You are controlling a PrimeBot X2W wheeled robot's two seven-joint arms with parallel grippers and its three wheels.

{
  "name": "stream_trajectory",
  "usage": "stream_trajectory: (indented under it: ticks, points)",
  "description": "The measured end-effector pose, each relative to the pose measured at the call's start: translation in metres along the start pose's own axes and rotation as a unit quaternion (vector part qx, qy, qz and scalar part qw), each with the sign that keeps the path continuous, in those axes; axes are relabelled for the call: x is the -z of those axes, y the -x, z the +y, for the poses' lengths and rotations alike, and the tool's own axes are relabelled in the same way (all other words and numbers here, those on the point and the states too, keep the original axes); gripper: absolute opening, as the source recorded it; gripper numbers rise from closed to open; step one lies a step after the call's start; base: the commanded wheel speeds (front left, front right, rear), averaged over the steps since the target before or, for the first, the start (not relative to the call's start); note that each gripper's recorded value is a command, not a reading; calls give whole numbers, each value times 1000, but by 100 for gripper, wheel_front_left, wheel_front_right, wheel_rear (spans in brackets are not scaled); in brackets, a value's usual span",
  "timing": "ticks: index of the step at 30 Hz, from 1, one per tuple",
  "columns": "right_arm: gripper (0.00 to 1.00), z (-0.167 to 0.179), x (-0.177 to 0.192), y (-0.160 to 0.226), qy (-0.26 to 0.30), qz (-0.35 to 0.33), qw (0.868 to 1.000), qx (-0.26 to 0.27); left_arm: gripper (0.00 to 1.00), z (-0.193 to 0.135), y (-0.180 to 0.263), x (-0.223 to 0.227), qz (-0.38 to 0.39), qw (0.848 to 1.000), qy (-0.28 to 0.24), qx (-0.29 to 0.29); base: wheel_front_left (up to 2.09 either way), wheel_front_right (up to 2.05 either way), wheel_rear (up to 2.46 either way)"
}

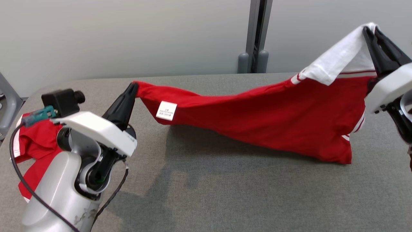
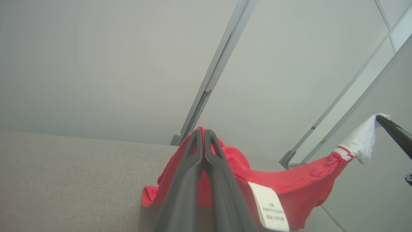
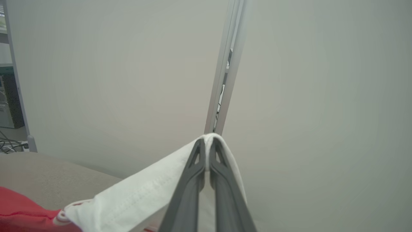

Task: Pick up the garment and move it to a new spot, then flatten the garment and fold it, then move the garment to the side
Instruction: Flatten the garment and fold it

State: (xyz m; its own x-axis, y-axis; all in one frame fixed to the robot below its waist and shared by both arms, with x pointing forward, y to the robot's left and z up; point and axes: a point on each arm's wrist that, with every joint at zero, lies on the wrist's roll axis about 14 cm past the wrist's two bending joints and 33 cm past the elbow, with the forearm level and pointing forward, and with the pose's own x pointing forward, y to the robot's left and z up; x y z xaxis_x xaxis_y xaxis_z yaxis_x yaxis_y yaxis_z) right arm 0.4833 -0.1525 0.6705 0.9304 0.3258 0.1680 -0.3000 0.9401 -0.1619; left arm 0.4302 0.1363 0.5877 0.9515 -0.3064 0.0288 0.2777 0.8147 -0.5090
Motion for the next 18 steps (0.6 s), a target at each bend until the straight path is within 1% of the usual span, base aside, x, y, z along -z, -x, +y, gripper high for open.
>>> stream_trajectory:
  ticks: [1,2,4,5,7,10,11,14,18]
  points:
    - [0,-1,-13,-5,8,-11,1000,-3,0,-10,-3,-12,-9,1000,-1,8,0,0,0]
    - [0,1,-18,-7,15,-14,1000,-8,0,-15,-4,-18,-12,1000,-1,13,0,0,0]
    - [0,1,-25,-10,20,-18,1000,-9,0,-20,-5,-25,-19,1000,0,18,0,0,0]
    - [0,-2,-40,-14,37,-32,999,-10,0,-26,-8,-39,-32,999,2,22,0,0,0]
    - [0,-4,-54,-19,48,-44,998,-12,0,-33,-11,-53,-47,998,-1,29,0,0,0]
    - [0,-6,-73,-25,58,-61,996,-13,0,-45,-17,-69,-61,997,11,39,0,0,0]
    - [0,-12,-86,-29,65,-72,995,-6,0,-49,-20,-78,-67,997,17,36,0,0,0]
    - [0,-20,-103,-33,71,-88,994,3,0,-57,-24,-93,-77,996,8,40,0,0,0]
    - [0,-27,-121,-39,78,-102,992,11,0,-60,-30,-102,-82,996,4,37,0,0,0]
